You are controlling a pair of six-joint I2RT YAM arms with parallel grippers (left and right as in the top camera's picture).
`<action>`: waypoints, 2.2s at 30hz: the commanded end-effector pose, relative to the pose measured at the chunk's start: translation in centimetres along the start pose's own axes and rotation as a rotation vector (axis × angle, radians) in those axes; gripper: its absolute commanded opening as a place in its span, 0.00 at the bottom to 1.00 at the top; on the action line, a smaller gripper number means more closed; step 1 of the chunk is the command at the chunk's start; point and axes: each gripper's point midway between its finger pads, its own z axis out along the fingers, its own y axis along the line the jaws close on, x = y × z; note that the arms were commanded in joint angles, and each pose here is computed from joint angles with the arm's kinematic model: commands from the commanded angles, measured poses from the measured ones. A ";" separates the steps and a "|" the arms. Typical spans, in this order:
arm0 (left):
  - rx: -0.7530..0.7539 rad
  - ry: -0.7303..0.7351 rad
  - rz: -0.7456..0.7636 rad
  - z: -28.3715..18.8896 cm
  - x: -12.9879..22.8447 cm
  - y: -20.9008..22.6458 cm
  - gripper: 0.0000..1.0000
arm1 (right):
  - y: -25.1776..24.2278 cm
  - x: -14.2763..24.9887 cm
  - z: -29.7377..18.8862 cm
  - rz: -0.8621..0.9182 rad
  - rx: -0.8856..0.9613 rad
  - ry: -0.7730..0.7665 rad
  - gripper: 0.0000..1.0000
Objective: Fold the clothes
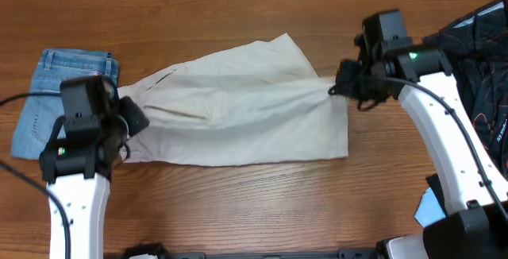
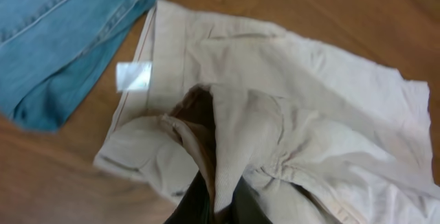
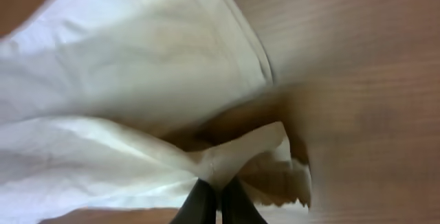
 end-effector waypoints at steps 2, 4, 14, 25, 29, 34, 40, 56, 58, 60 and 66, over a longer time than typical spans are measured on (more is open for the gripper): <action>0.025 -0.114 -0.010 0.4 -3.4 -1.1 0.06 | 0.6 -3.6 -0.4 -0.051 0.001 -0.093 0.04; 0.039 -0.147 -0.010 0.8 -4.5 -1.5 0.07 | 0.8 -4.2 0.6 -0.051 0.003 -0.089 0.04; -0.053 -0.126 -0.033 4.9 -5.0 -0.3 0.07 | 1.8 -6.8 3.7 -0.119 -0.018 -0.125 0.04; -0.172 -0.089 -0.118 8.6 -4.4 1.8 0.04 | 4.0 -11.0 3.9 -0.190 -0.081 -0.296 0.04; -0.232 -0.051 -0.136 10.5 -3.4 2.9 0.04 | 5.2 -10.8 6.0 -0.242 -0.089 -0.279 0.04; -0.317 -0.060 -0.163 12.0 -3.3 4.5 0.04 | 7.1 -10.3 10.0 -0.306 -0.098 -0.256 0.04; -0.334 -0.075 -0.167 12.9 -3.5 4.8 0.07 | 7.7 -10.9 13.1 -0.316 -0.108 -0.267 0.04; -0.328 -0.130 -0.203 15.1 -4.9 5.3 0.12 | 7.9 -12.2 14.7 -0.319 -0.113 -0.315 0.04; -0.337 -0.147 -0.218 15.0 -5.3 5.7 0.12 | 7.6 -12.3 14.7 -0.315 -0.095 -0.322 0.04; -0.345 -0.153 -0.238 15.0 -5.4 6.0 0.13 | 7.6 -12.4 14.7 -0.315 -0.095 -0.322 0.04; -0.349 -0.153 -0.249 14.9 -5.5 6.3 0.52 | 7.7 -12.5 14.8 -0.315 -0.097 -0.329 0.04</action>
